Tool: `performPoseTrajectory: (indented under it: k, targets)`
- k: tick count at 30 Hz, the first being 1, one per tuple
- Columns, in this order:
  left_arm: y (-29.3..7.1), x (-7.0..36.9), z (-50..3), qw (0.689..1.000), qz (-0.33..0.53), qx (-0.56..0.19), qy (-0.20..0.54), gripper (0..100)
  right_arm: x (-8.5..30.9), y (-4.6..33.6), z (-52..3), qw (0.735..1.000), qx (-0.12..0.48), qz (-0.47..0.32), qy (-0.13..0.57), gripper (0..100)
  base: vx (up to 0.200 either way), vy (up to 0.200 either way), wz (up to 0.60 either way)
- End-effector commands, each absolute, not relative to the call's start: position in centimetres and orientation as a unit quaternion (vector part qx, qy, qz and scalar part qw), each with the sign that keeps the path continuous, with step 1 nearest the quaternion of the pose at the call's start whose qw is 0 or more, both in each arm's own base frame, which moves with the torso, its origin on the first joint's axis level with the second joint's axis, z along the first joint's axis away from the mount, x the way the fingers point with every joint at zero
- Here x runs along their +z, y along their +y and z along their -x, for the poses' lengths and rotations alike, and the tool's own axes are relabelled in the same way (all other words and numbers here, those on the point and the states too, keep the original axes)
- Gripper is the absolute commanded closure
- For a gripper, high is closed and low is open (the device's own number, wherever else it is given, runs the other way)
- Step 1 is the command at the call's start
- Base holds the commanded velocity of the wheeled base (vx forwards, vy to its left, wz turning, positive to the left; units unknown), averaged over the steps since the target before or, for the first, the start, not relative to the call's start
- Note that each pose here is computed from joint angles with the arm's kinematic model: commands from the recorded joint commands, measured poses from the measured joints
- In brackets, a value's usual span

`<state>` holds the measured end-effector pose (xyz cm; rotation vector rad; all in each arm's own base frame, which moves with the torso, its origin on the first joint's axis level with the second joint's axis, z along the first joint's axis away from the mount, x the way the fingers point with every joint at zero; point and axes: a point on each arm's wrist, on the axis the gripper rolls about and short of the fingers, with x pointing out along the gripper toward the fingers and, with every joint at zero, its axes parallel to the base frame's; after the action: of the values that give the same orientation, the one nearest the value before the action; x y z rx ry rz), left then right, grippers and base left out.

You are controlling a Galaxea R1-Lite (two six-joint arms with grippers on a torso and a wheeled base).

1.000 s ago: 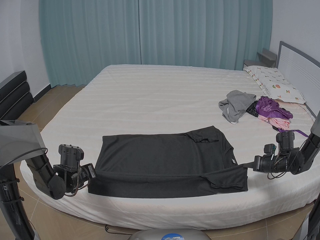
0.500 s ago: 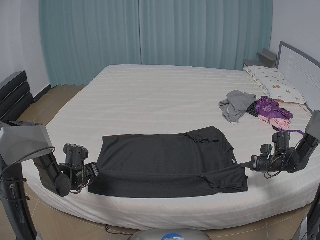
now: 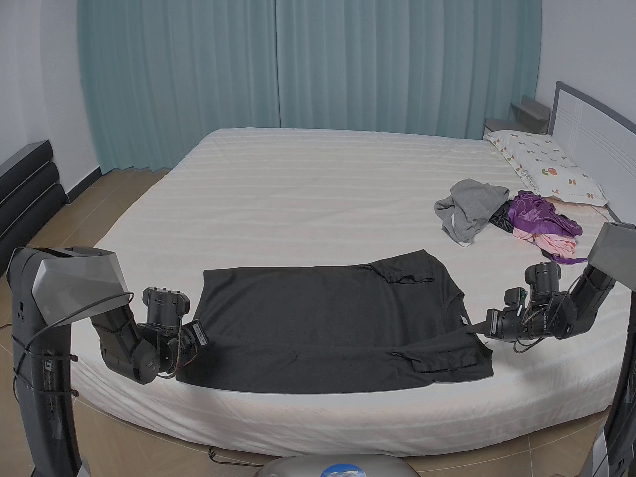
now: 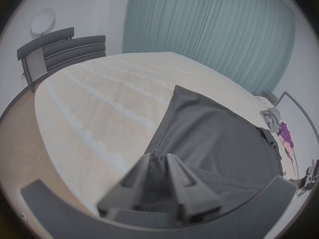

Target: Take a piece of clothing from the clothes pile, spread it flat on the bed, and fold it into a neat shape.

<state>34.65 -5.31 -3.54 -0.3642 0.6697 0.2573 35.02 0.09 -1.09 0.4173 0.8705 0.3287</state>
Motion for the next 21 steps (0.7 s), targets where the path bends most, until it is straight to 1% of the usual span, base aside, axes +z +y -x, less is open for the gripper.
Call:
performPoseTrajectory:
  k: [1,4,6,11,14,18,19,21]
  targets:
    - [-5.4,-4.9,-35.1,0.915,0.180,0.125,0.337,0,-2.2,0.5,-35.6,0.867,0.161,-0.200,0.427,0,0.000,0.000,0.00]
    - [-5.5,-4.9,-35.1,0.914,0.191,0.121,0.337,0,-1.8,0.8,-35.5,0.865,0.159,-0.216,0.425,0,0.000,0.000,0.00]
    - [-5.6,-4.4,-35.0,0.911,0.214,0.126,0.330,0,-0.8,1.6,-34.9,0.861,0.159,-0.232,0.424,0,0.000,0.000,0.00]
    - [-5.2,-2.1,-34.7,0.908,0.259,0.134,0.301,0,0.4,1.8,-33.3,0.856,0.159,-0.247,0.426,0,0.000,0.000,0.00]
    - [-4.7,-0.8,-33.3,0.902,0.285,0.131,0.296,0,0.9,1.5,-32.0,0.854,0.150,-0.263,0.424,0,0.000,0.000,0.00]
    - [-4.2,0.7,-32.4,0.901,0.314,0.117,0.277,0,1.2,1.4,-31.3,0.843,0.128,-0.319,0.415,0,0.000,0.000,0.00]
    - [-4.2,0.7,-32.4,0.901,0.314,0.117,0.277,0,1.2,1.4,-31.3,0.843,0.128,-0.319,0.415,0,0.000,0.000,0.00]
    - [-4.2,0.5,-32.4,0.889,0.345,0.120,0.277,0,0.9,1.3,-31.6,0.836,0.116,-0.352,0.404,0,0.000,0.000,0.00]
